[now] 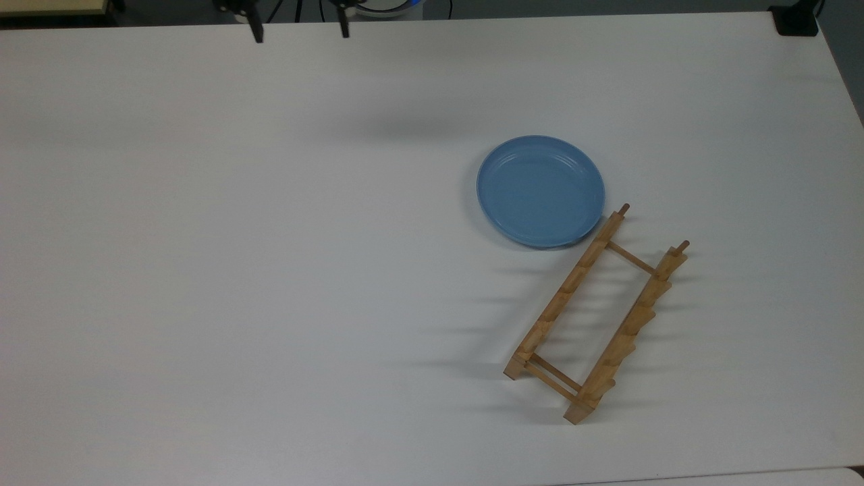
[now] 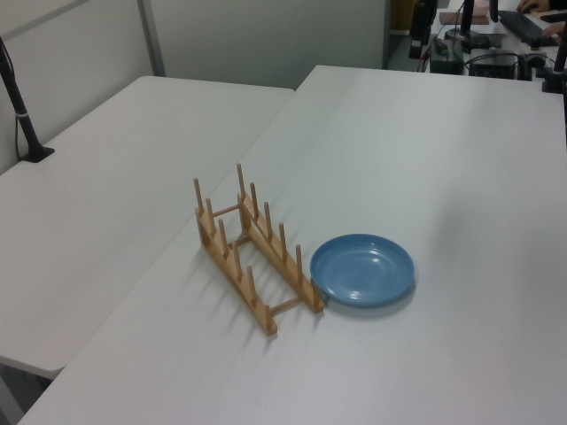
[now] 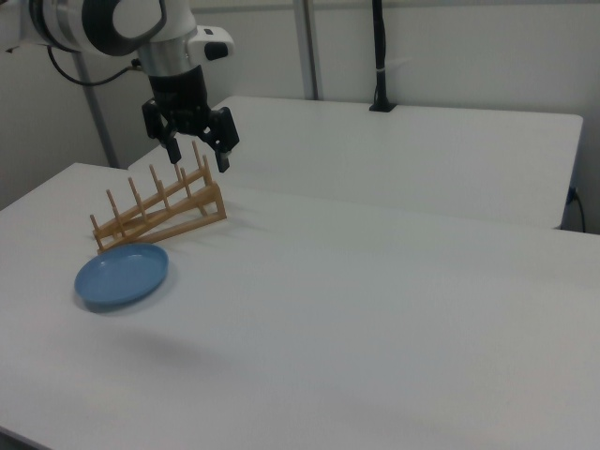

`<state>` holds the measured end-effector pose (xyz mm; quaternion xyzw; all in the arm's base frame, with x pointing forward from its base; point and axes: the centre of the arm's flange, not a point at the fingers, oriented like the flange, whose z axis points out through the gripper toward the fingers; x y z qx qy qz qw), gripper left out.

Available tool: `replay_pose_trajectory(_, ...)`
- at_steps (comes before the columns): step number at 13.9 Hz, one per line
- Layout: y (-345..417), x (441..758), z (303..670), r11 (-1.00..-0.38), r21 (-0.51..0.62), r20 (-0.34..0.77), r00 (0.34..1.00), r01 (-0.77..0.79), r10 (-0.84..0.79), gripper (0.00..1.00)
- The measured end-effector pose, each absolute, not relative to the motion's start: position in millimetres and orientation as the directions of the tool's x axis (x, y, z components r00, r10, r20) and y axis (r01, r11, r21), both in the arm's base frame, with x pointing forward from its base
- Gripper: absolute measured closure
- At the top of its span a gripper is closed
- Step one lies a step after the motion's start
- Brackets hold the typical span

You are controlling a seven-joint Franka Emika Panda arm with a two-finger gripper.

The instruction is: Pick plate from plate rack

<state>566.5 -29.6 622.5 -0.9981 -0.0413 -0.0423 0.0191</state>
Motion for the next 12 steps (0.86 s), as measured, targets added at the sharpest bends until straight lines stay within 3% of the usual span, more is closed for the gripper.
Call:
replay_pose_trajectory(4,20,570,597,-0.985,-0.042,0.037,0.986,0.166,0.165,0.0)
replay_pose_trajectory(12,-19,567,614,-0.996,-0.038,0.068,0.994,0.086,0.084,0.0)
